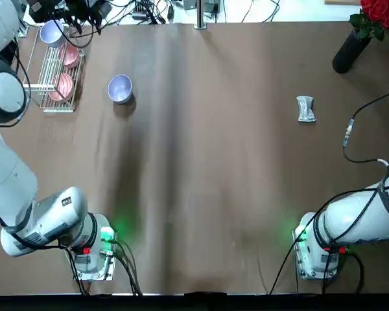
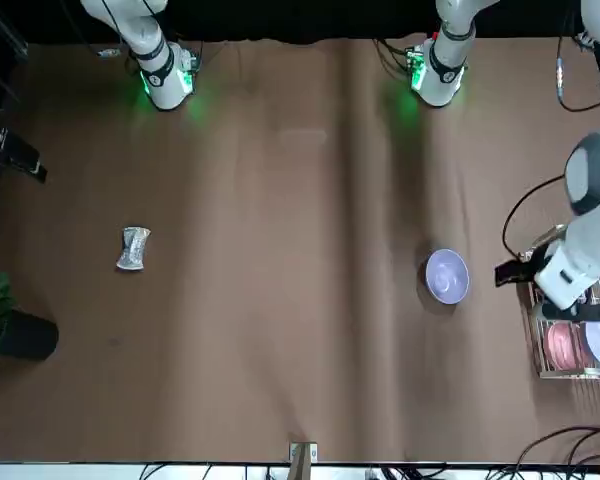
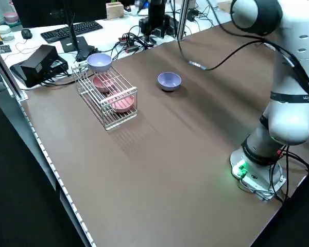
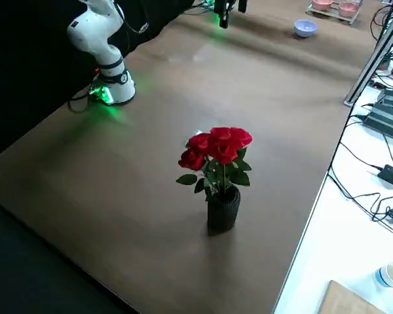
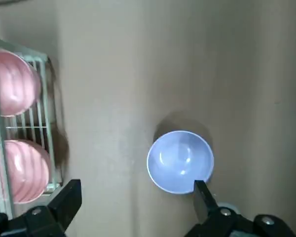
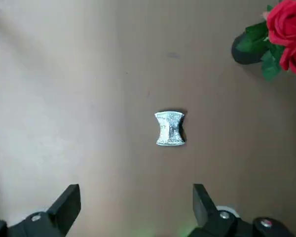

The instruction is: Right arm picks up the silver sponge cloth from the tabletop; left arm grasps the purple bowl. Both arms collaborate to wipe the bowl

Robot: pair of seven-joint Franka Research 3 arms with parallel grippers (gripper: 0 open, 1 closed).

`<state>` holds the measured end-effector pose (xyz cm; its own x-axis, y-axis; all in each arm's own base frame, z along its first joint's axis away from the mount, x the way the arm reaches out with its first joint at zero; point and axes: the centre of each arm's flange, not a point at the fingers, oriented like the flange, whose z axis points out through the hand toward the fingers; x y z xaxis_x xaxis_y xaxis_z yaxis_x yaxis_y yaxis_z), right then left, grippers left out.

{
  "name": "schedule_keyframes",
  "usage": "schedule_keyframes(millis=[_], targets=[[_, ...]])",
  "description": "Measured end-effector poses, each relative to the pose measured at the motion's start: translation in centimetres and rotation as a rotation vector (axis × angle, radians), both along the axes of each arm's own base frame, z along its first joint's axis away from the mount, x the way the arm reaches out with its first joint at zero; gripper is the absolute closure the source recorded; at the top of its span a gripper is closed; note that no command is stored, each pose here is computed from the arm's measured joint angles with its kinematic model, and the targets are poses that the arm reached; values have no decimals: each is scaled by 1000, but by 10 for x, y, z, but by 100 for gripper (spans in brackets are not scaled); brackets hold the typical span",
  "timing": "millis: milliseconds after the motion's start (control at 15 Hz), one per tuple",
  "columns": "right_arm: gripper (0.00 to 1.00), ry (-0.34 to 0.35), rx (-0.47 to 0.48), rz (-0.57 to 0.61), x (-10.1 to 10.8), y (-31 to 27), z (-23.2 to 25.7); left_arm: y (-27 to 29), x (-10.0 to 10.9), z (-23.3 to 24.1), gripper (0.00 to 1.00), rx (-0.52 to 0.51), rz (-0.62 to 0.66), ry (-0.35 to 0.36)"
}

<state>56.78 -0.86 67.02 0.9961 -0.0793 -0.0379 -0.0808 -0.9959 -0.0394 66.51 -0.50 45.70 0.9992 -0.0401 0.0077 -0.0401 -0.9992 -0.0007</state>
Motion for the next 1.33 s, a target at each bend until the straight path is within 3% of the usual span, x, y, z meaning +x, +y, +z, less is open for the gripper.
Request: schedule_keyframes(millis=[333,600,800,1000,1333], targets=[[0,11,0,4,1,2,-9,-30,-20,84,0,34,-34,-90],[0,5,-3,-1,2,-1,-9,-80,-37,97,0,67,-88,-60],[0,-30,-10,-3,7,-1,-10,-105,-42,98,0,53,-18,-56],[0,-38,-13,-4,10,-2,-16,-84,-49,116,0,-37,62,-60],[0,-54,-14,23,22,14,-46,-63,-60,127,0,-47,94,-67]])
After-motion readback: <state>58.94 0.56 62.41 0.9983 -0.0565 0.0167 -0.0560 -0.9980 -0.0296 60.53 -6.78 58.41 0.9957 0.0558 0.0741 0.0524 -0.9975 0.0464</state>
